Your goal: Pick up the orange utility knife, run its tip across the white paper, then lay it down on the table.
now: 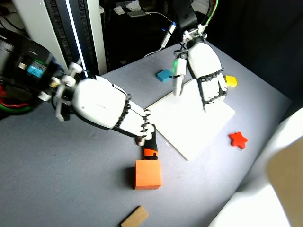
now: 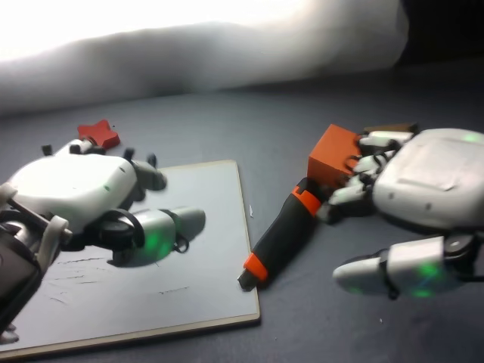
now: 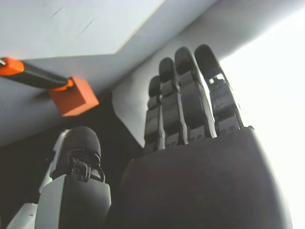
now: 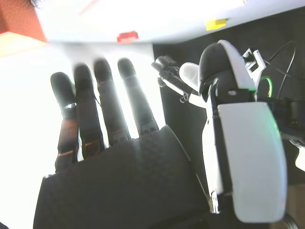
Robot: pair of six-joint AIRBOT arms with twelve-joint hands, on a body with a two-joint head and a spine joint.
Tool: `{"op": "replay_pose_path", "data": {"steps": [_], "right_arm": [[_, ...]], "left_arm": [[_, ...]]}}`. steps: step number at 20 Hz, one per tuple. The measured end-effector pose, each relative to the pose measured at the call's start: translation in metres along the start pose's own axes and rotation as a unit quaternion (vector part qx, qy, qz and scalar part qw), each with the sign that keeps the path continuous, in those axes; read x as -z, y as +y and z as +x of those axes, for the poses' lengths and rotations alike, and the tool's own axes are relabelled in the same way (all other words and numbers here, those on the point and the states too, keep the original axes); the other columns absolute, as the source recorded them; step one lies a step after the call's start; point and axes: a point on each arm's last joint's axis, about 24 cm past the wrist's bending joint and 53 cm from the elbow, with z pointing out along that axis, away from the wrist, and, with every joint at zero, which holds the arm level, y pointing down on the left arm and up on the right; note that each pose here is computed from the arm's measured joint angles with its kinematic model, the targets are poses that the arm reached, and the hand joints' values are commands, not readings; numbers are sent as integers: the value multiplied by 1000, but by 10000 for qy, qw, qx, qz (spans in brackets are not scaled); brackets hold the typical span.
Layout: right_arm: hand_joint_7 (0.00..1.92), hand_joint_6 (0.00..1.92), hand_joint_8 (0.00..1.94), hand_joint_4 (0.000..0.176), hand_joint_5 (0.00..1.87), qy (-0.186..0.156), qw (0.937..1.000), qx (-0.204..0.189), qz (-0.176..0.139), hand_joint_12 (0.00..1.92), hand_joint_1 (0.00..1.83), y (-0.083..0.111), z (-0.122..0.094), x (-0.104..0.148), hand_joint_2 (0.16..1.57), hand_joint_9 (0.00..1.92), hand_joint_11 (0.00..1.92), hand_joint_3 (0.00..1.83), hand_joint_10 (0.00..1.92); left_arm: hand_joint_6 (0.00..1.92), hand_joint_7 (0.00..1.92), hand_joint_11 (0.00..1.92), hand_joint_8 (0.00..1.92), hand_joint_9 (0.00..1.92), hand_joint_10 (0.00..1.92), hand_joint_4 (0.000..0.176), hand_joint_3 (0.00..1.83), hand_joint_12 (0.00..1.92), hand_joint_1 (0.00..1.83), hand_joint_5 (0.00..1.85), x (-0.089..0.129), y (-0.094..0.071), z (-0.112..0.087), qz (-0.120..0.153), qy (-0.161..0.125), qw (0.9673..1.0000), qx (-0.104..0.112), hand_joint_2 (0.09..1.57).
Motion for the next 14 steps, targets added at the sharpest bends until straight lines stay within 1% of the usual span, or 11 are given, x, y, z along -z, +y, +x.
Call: {"op": "replay_pose_path", "data": {"steps": [1,2,3,4,5,6,7,8,9,11,14], "right_arm": [[922,1177,1050,0,720,-47,9999,-18,90,1918,2,-6,-4,7,1284,712,412,7,1480],[1036,1462,1289,0,781,-95,9997,-68,218,1920,0,-15,-7,15,1301,865,557,7,1660],[1113,1535,1436,0,866,-116,9995,-94,280,1921,0,-20,-8,19,1329,993,736,11,1788],[1144,1528,1494,0,894,-131,9991,-141,368,1921,0,-26,-10,25,1359,1052,849,14,1845],[1131,1649,1649,0,940,-163,9986,-204,460,1921,0,-32,-13,32,1411,1087,994,24,1906],[1143,1795,1798,0,992,-176,9981,-249,541,1921,0,-38,-16,38,1468,1138,1127,33,1918],[1168,1860,1870,0,1011,-177,9976,-297,600,1921,21,-42,-17,43,1499,1185,1204,32,1920],[1173,1909,1927,0,1025,-184,9968,-400,673,1921,173,-48,-19,48,1526,1226,1280,48,1921],[1186,1919,1938,0,1043,-196,9962,-466,710,1921,336,-49,-20,52,1525,1251,1314,37,1921],[1185,1921,1941,0,1034,-182,9966,-361,724,1921,569,-50,-20,56,1511,1267,1338,18,1921],[1205,1921,1941,0,1057,-242,9971,-220,683,1921,606,-45,-22,57,1505,1282,1366,11,1921]], "left_arm": [[985,697,362,1477,582,1698,0,3,1918,147,695,3,-5,5,54,70,10000,27,1345],[1198,743,497,1639,663,1848,0,6,1920,168,709,7,-12,10,121,142,9998,62,1360],[1277,849,642,1722,802,1906,0,11,1921,190,760,9,-17,14,169,192,9996,84,1377],[1313,904,713,1733,874,1918,0,13,1921,199,791,12,-23,17,247,231,9994,85,1389],[1527,988,844,1799,1001,1920,0,14,1921,211,830,15,-31,19,335,265,9990,119,1404],[1657,1076,990,1822,1123,1921,0,18,1921,223,882,17,-35,21,393,283,9988,117,1423],[1697,1115,1062,1828,1177,1921,0,20,1921,235,908,18,-38,20,419,283,9986,154,1435],[1800,1151,1149,1872,1239,1921,0,20,1921,335,971,19,-41,20,450,270,9985,166,1447],[1889,1183,1203,1910,1280,1921,0,24,1921,381,1008,19,-42,19,465,263,9985,154,1466],[1920,1252,1269,1921,1340,1921,0,34,1921,454,1105,20,-43,20,468,268,9984,159,1504],[1921,1216,1244,1921,1297,1921,0,38,1921,453,1068,20,-45,19,485,263,9983,189,1526]]}}
